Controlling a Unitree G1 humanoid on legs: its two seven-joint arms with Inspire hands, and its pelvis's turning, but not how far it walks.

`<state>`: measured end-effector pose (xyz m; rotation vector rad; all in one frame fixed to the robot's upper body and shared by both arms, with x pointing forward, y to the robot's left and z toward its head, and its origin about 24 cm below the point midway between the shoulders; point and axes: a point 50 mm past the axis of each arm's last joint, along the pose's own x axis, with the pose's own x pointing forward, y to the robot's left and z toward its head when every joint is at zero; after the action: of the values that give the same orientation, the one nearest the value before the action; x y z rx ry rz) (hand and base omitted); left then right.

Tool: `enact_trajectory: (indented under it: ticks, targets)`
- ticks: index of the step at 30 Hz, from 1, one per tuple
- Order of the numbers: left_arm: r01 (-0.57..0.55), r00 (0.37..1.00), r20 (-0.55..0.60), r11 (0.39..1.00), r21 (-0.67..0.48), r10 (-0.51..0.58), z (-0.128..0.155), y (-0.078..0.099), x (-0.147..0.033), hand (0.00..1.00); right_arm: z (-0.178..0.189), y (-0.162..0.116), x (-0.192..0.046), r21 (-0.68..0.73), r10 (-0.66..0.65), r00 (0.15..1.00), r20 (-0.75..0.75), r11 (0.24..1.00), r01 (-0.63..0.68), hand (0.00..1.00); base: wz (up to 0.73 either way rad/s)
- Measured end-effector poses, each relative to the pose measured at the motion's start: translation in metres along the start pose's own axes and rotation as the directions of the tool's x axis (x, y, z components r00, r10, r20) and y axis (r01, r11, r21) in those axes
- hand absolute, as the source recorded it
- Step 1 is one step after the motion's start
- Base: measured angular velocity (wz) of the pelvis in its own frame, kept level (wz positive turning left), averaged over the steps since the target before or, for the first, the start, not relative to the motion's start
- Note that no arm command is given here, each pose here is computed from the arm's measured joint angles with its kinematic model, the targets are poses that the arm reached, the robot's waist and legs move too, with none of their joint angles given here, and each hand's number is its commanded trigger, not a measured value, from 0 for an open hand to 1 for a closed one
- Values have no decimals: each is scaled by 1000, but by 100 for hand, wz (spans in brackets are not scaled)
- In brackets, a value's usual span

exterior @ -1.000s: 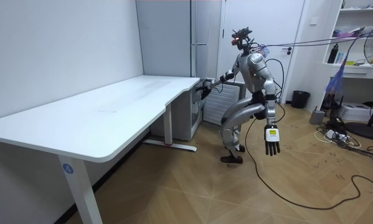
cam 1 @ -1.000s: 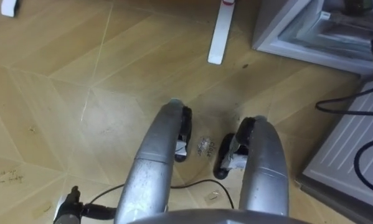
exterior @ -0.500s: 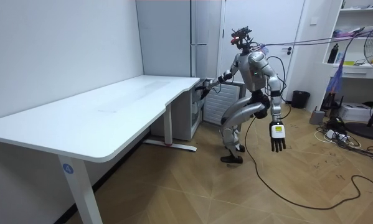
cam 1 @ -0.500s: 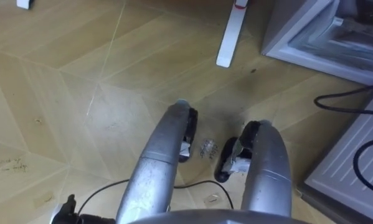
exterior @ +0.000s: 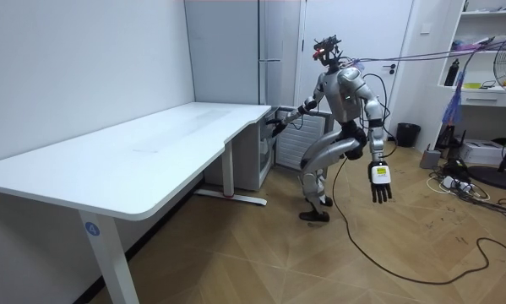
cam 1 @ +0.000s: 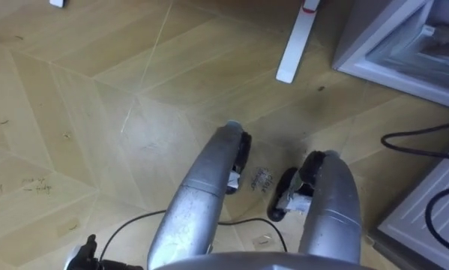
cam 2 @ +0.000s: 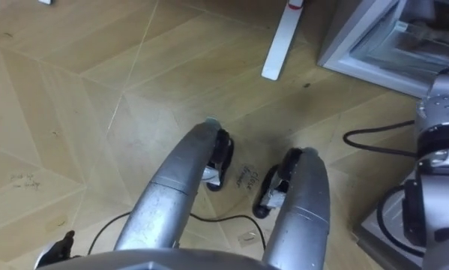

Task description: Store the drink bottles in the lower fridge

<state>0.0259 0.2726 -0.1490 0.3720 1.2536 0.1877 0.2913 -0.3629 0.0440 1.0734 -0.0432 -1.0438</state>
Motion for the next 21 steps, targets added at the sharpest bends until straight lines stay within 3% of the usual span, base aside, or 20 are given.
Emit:
enact_trajectory:
  ticks: [12, 21]
  targets:
    - [11, 1000, 18, 1000, -2, -11, 6, 0, 0, 0, -17, -1, -4, -41, 49, 997, -62, 998, -52, 0, -1]
    - [-11, 1000, -1, 1000, 26, 11, 3, 17, 0, 0, -35, 6, -11, -138, 99, 986, -132, 983, -118, 0, 0]
